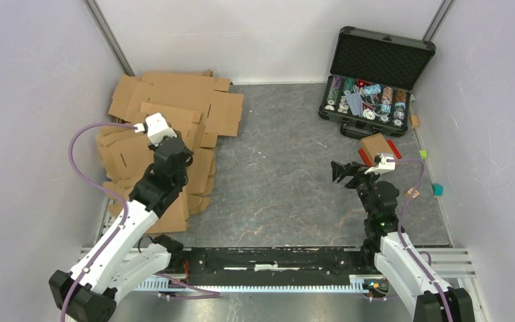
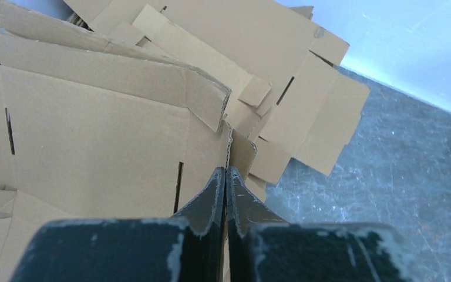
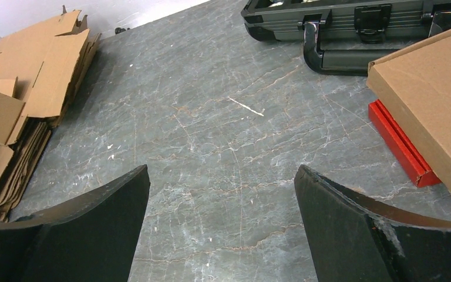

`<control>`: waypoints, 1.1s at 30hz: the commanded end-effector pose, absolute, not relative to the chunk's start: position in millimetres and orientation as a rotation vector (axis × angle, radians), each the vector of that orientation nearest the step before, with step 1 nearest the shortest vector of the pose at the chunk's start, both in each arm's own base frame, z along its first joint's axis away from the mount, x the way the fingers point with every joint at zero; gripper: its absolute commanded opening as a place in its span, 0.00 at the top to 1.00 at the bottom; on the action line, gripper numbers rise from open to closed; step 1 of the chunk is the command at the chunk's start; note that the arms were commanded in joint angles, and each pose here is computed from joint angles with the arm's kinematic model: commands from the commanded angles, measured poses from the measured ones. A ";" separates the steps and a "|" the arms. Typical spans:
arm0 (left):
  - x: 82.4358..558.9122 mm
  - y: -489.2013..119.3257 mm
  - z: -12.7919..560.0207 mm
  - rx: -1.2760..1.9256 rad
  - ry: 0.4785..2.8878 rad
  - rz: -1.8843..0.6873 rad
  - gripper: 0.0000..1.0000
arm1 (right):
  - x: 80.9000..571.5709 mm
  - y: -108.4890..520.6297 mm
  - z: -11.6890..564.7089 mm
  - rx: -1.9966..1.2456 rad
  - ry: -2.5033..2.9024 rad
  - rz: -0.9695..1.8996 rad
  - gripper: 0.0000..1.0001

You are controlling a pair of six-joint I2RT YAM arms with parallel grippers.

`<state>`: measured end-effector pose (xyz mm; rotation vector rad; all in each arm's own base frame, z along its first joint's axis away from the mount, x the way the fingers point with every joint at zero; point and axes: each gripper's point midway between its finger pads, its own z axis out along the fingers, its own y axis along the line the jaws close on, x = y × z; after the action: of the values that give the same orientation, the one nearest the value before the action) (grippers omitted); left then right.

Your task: Fold the paper box

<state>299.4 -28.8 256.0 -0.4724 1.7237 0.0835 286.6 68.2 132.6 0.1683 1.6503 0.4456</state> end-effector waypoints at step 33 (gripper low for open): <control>308.4 -180.3 262.5 -0.075 1.996 -0.874 0.97 | 278.4 369.8 246.2 -0.429 1.552 1.157 0.15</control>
<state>312.9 -170.1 232.6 -0.0843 2.0980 -0.7622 262.5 350.8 238.7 -0.4901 1.5279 1.1815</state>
